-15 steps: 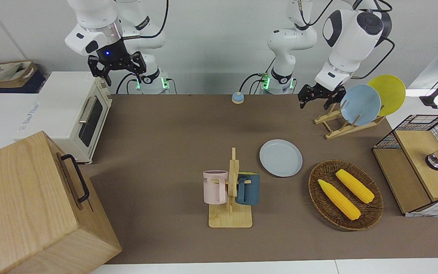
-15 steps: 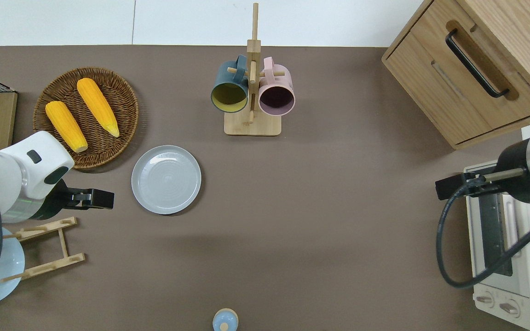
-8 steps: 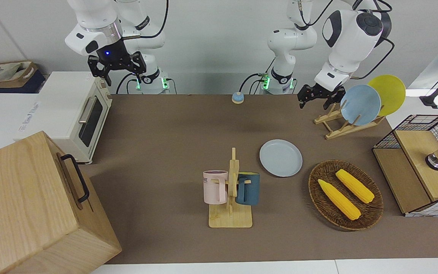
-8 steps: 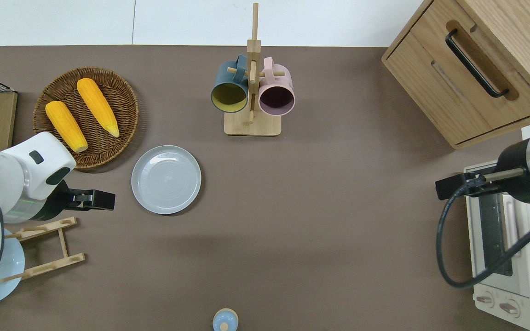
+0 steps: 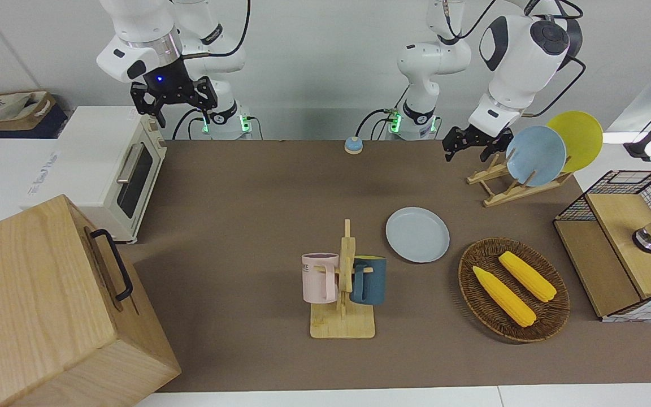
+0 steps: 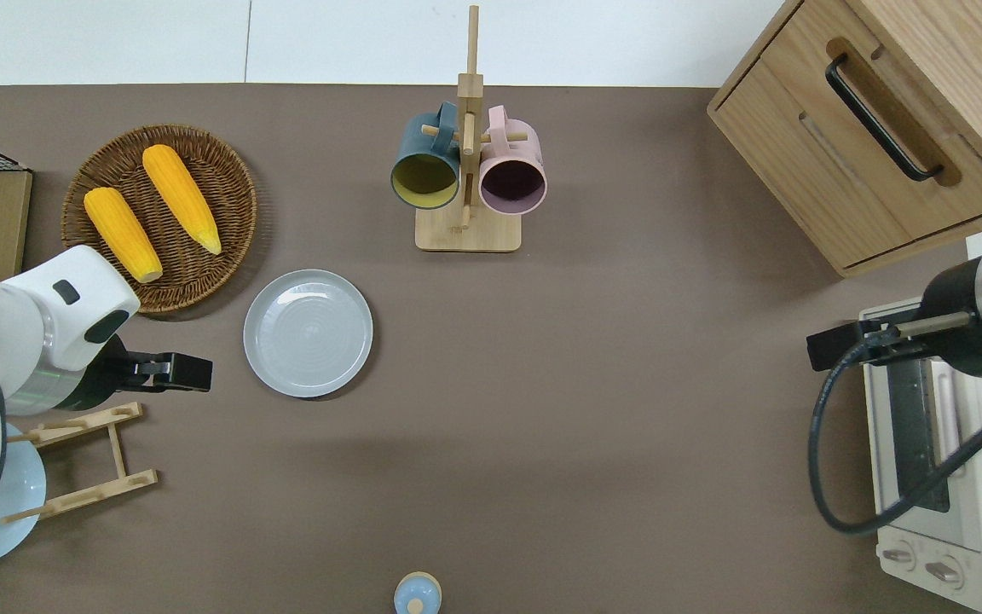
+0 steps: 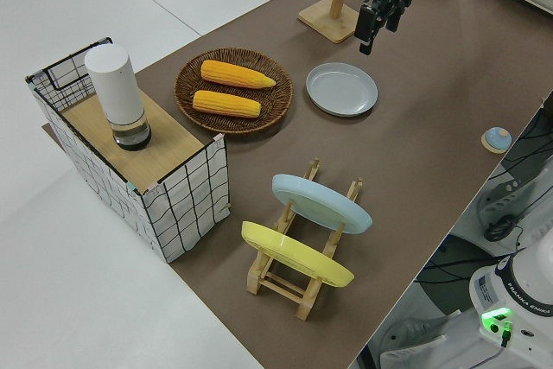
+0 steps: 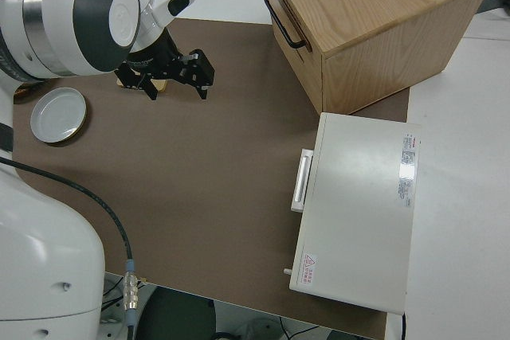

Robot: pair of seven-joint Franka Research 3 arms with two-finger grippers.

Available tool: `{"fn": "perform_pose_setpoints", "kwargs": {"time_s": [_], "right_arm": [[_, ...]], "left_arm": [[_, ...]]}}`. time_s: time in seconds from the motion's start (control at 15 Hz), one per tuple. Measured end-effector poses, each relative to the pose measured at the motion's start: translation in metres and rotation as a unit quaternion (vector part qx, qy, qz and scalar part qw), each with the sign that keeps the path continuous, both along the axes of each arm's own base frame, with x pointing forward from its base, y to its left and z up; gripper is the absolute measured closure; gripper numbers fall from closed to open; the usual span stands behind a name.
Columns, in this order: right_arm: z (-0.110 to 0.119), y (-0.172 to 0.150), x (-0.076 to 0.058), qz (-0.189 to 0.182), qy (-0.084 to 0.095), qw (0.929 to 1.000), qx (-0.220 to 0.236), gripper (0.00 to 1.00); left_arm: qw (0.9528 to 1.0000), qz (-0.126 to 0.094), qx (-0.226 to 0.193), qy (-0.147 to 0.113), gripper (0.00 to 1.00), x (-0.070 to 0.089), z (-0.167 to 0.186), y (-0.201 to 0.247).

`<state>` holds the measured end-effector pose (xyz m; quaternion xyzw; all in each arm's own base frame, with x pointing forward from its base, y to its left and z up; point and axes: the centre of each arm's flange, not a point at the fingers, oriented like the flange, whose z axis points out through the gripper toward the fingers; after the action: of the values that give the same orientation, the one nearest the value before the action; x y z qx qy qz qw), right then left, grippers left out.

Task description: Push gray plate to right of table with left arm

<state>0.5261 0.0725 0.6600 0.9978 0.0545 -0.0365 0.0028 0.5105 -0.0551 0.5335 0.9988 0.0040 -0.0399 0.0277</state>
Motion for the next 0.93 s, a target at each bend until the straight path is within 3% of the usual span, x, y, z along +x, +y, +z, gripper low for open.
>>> {"fn": "perform_pose_setpoints", "kwargs": {"time_s": [0.33,0.6,0.93], "right_arm": [[0.0,0.0,0.0,0.0,0.0,1.0,0.0,0.01],[0.0,0.0,0.0,0.0,0.0,1.0,0.0,0.01],[0.0,0.0,0.0,0.0,0.0,1.0,0.0,0.01]], "left_arm": [[0.9938,0.11,0.009,0.014,0.0,0.002,-0.007,-0.002],[0.9814,0.19,0.017,0.021,0.0,0.003,-0.01,-0.001],[0.9706,0.237,0.025,0.037,0.0,0.003,-0.024,0.0]]}}
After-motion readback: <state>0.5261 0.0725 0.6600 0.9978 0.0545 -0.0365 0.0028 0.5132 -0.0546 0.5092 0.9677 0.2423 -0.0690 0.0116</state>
